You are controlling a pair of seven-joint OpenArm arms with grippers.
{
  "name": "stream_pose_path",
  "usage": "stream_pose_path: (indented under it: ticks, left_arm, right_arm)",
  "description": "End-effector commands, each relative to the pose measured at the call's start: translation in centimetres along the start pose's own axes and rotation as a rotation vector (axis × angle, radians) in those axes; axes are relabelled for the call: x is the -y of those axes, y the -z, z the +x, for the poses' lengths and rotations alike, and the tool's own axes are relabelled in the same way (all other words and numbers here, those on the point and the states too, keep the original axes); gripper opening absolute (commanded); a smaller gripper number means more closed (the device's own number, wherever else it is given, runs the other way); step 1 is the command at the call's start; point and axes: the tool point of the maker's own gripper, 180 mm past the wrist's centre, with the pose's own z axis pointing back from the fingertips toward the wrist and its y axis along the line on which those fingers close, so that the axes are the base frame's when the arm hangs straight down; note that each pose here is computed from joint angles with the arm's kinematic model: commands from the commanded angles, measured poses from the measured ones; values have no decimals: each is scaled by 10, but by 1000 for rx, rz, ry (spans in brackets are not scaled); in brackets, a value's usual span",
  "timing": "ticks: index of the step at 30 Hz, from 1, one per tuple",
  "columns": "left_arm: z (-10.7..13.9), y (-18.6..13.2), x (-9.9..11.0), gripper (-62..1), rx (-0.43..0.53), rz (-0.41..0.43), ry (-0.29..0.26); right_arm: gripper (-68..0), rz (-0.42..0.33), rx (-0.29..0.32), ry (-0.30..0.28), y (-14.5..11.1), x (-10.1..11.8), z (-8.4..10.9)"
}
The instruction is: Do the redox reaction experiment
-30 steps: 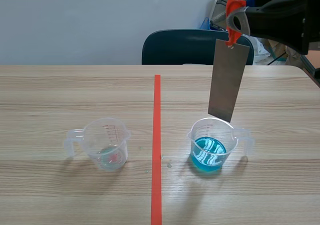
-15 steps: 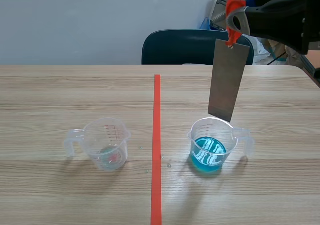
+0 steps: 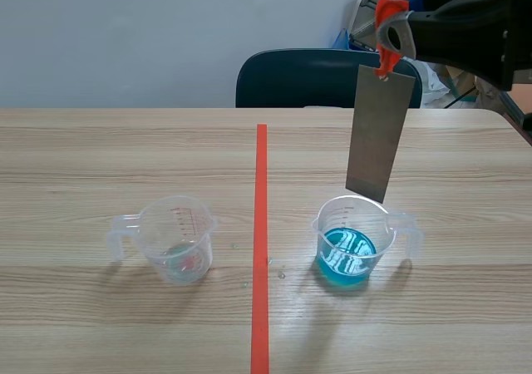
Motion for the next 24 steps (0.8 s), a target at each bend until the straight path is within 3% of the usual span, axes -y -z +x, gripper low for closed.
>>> stream_pose_path:
  ticks: [1, 4, 5, 14, 18, 24]
  left_arm:
    - [6, 2, 4, -411, 19, -34, 3]
    - [14, 5, 4, -561, 48, -70, 27]
    - [20, 8, 4, -581, 75, -83, 39]
    - [81, 51, -9, -580, 300, -195, 199]
    - [104, 73, -16, -580, 363, -196, 258]
    - [107, 109, 1, -580, 354, -252, 268]
  right_arm:
    - [-669, 10, 24, -13, -1, -2, 9]
    - [-669, 10, 24, -13, -1, -2, 9]
    - [-669, 10, 24, -13, -1, -2, 9]
    - [-669, 10, 24, -13, -1, -2, 8]
    - [-669, 10, 24, -13, -1, -2, 8]
    - [-669, 10, 24, -13, -1, -2, 8]
